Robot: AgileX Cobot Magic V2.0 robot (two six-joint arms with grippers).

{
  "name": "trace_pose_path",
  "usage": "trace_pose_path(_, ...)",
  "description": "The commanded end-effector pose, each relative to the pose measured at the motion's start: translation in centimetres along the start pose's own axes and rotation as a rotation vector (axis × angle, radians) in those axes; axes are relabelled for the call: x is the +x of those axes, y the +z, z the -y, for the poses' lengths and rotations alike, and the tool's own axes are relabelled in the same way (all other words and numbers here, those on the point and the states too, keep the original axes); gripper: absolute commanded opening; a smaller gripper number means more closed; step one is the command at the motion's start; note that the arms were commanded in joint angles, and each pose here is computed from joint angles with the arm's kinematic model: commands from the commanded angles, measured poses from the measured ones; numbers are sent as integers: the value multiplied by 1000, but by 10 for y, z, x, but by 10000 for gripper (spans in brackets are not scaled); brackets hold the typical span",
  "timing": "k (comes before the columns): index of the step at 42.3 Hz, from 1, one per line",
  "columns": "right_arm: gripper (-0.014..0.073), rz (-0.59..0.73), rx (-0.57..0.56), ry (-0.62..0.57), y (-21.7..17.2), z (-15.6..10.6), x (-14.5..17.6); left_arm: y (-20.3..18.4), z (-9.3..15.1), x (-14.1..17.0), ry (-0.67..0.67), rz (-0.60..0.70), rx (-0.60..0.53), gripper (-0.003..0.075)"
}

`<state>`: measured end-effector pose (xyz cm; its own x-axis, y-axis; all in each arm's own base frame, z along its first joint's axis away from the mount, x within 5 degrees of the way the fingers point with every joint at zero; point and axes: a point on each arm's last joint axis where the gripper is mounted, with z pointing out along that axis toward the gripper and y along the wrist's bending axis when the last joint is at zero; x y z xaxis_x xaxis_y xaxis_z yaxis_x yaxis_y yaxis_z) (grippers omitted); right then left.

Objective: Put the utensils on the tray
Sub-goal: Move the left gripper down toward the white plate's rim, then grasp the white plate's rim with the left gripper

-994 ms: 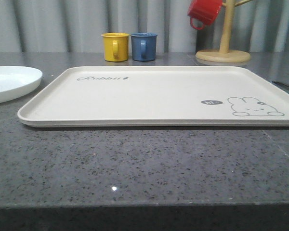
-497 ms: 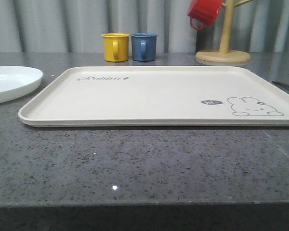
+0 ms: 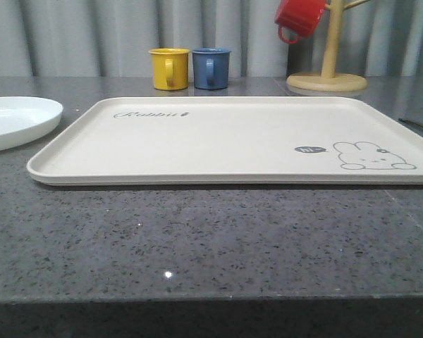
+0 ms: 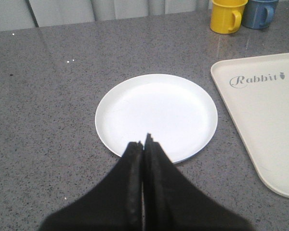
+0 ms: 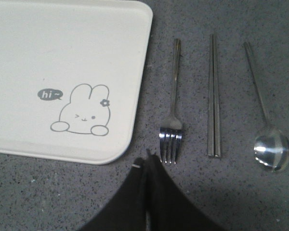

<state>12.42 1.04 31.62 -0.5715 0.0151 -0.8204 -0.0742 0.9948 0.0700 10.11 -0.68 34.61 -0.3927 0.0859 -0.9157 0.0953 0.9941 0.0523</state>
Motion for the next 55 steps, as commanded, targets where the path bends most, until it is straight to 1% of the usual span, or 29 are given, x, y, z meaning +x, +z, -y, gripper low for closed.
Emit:
trace_pose_path(1,71,41,1,-11,0,0,-10,-1,0,-12,-16,61,7,104)
trace_pose_path(3,169,28,1,-10,2,0,-10,0,0,-12,-17,54,7,212)
trace_pose_path(4,246,26,1,-10,2,0,-10,0,0,-12,-17,54,7,266)
trace_pose_path(5,328,26,1,-10,2,0,-10,1,0,-12,-17,51,7,341)
trace_pose_path(6,388,27,1,-10,2,0,-10,1,0,-12,-17,51,7,414)
trace_pose_path(7,445,28,1,-10,2,0,-10,1,0,-12,-17,51,7,449)
trace_pose_path(8,510,30,1,-10,2,0,-11,1,0,-12,-17,51,7,508)
trace_pose_path(9,552,32,1,-10,2,0,-11,1,0,-12,-17,51,7,553)
trace_pose_path(11,622,34,1,-10,2,0,-11,1,0,-12,-17,50,8,593)
trace_pose_path(13,657,34,1,-10,2,0,-11,1,0,-12,-17,50,8,602)
trace_pose_path(17,654,34,1,-10,2,0,-11,1,0,-11,-17,40,8,598)
trace_pose_path(20,655,34,1,-10,2,0,-11,4,-1,-11,-1,-2,1,598)
trace_pose_path(25,655,34,1,-10,2,0,-11,16,-5,-12,53,-171,-31,598)
trace_pose_path(28,655,34,1,-10,2,0,-11,26,-7,-17,60,-255,-35,598)
trace_pose_path(35,655,34,1,-10,2,0,-11,60,-12,-34,51,-358,-41,598)
trace_pose_path(38,655,34,1,-10,2,0,-11,76,-22,-40,14,-415,-68,598)
trace_pose_path(43,655,34,1,-10,2,0,-11,105,-48,-45,-89,-470,-119,598)
trace_pose_path(44,655,34,1,-10,2,0,-11,110,-53,-46,-102,-472,-114,598)
trace_pose_path(46,655,34,1,-10,2,0,-11,121,-63,-46,-169,-475,-88,598)
trace_pose_path(48,655,34,1,-10,2,0,-11,131,-69,-47,-206,-466,-39,598)
trace_pose_path(49,655,34,1,-10,2,0,-11,138,-74,-46,-252,-461,-10,598)
trace_pose_path(53,655,34,1,-10,2,0,-11,156,-83,-47,-324,-438,81,598)
trace_pose_path(55,655,34,1,-10,2,0,-11,167,-86,-45,-336,-445,114,598)
